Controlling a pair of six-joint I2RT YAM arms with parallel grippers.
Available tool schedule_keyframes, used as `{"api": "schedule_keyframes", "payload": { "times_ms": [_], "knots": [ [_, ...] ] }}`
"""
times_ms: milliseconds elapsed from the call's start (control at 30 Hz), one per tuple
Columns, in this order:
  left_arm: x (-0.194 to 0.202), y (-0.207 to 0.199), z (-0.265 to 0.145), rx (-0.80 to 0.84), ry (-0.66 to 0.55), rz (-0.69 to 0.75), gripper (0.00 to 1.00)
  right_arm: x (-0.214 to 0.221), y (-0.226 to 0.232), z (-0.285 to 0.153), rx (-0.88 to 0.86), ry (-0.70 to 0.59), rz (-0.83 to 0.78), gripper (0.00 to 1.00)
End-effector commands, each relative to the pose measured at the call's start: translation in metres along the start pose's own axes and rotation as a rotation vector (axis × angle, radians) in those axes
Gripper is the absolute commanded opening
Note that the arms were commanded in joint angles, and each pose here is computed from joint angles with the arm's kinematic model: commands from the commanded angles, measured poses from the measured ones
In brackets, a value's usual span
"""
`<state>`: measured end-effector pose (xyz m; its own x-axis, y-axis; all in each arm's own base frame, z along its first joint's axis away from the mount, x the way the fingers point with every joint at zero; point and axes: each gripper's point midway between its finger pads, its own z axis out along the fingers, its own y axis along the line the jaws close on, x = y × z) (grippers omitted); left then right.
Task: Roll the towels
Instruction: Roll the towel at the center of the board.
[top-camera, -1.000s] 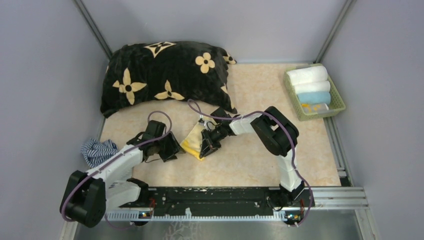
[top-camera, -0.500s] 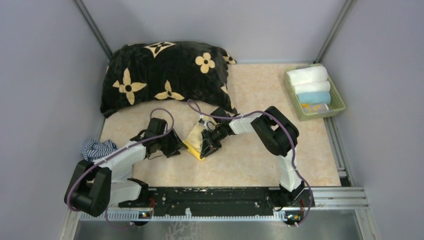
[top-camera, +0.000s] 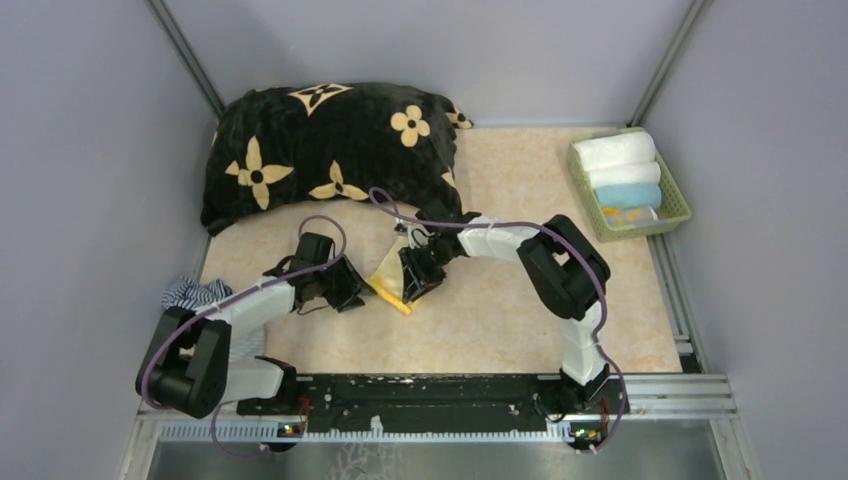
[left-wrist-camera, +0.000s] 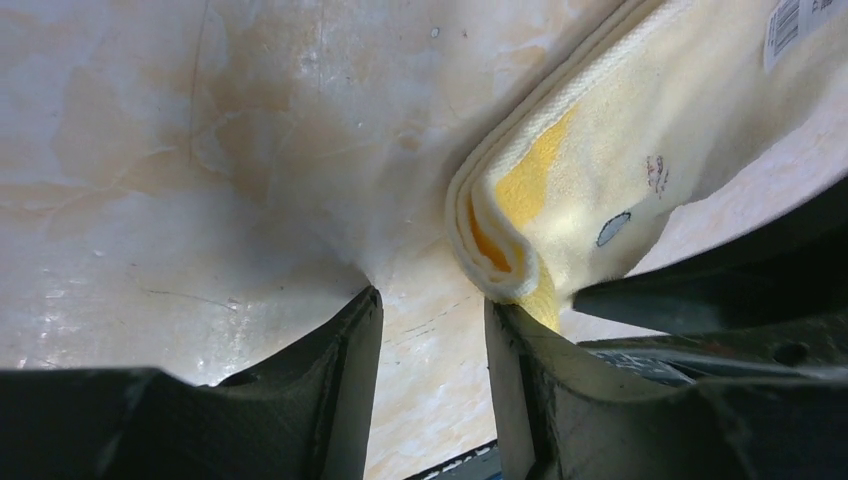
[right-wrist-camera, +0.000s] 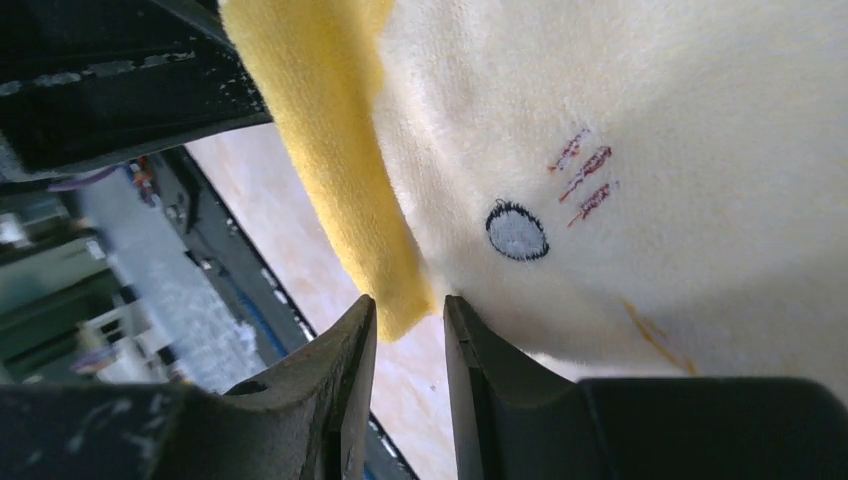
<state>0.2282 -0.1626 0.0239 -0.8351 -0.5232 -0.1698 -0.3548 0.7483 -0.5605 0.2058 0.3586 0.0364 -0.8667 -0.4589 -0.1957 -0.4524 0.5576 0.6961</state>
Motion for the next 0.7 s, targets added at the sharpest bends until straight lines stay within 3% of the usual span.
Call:
{"api": "schedule_keyframes", "payload": {
  "times_ms": [0, 100, 333, 667],
  "knots": [
    [0.005, 0.022, 0.007, -0.083, 0.010, -0.039, 0.49, -0.031, 0.025, -0.038, 0.194, -0.130, -0.242, 0.32],
    [0.005, 0.022, 0.008, -0.082, 0.013, -0.045, 0.49, -0.032, 0.035, -0.041, 0.267, -0.148, -0.346, 0.32],
    [0.003, 0.016, 0.008, -0.065, 0.014, -0.048, 0.49, -0.024, 0.036, -0.027, 0.346, -0.184, -0.486, 0.44],
    [0.003, 0.018, 0.010, -0.068, 0.021, -0.052, 0.49, -0.011, 0.032, 0.012, 0.421, -0.165, -0.622, 0.44]
  ]
}}
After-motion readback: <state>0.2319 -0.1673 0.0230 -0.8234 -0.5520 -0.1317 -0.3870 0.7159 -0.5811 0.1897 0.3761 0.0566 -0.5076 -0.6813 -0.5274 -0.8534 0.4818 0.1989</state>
